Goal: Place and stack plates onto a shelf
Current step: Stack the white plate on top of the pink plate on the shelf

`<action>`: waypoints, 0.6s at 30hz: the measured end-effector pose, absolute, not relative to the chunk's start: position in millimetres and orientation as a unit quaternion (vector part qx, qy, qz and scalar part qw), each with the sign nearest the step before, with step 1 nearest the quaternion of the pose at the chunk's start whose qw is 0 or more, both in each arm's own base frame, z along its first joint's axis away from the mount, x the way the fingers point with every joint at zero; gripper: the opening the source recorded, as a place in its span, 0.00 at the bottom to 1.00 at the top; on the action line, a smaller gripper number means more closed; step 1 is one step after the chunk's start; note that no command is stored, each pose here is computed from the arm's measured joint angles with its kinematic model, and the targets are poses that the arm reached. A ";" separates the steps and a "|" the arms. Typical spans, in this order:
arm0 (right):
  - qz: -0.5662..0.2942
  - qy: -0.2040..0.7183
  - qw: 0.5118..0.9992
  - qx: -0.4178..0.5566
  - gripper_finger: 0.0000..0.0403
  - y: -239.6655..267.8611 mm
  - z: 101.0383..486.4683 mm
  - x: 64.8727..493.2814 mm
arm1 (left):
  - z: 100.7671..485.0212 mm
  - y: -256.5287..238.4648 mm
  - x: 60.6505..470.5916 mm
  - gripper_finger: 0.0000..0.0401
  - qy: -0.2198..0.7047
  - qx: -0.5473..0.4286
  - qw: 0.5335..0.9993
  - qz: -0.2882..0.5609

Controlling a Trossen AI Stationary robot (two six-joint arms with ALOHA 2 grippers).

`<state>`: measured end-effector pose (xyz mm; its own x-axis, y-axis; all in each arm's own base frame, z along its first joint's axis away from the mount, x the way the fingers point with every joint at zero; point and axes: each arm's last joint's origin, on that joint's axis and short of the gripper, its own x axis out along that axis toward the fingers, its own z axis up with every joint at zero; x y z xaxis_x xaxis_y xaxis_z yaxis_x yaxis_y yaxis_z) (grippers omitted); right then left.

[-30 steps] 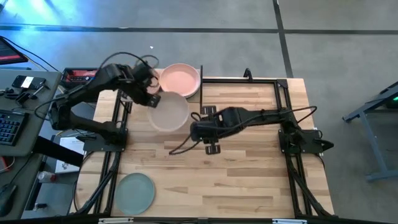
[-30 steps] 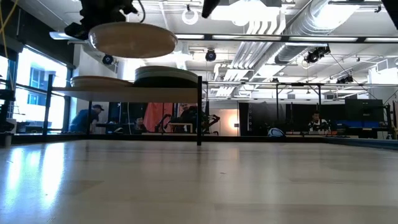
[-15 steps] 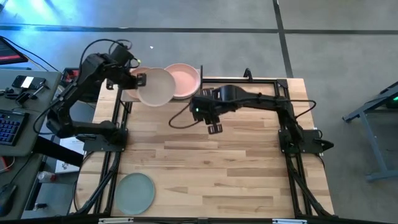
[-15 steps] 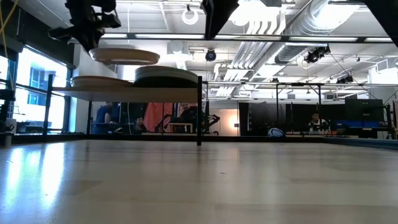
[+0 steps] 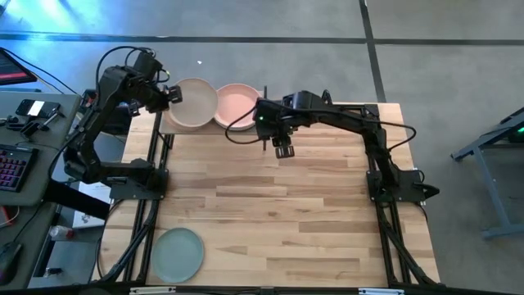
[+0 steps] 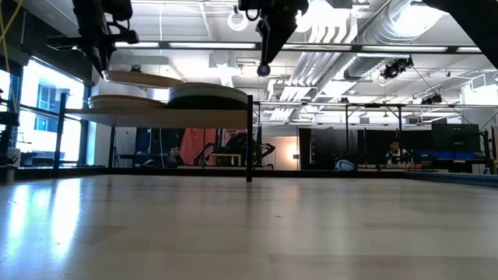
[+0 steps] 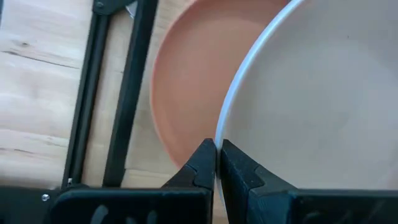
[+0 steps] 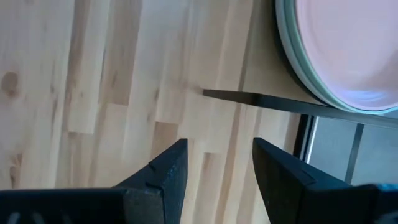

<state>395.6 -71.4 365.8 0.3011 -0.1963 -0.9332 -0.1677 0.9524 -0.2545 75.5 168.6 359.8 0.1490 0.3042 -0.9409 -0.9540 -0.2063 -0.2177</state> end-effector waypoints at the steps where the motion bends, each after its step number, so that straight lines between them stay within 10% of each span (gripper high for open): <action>1: -0.008 0.591 0.791 -0.156 0.39 -73.5 365.8 395.2 | 359.8 169.1 74.3 0.00 0.309 -0.524 0.546 0.577; 18: 0.031 0.594 0.789 -0.152 0.39 -88.7 365.0 390.3 | 358.9 170.1 55.7 0.00 0.304 -0.521 0.491 0.628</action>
<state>390.3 -88.7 365.0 0.2922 -0.1319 -0.9472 -0.2296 0.9518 -0.2034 55.7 170.1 358.9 0.0254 0.3000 -0.9536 -0.9343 -0.3321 -0.1294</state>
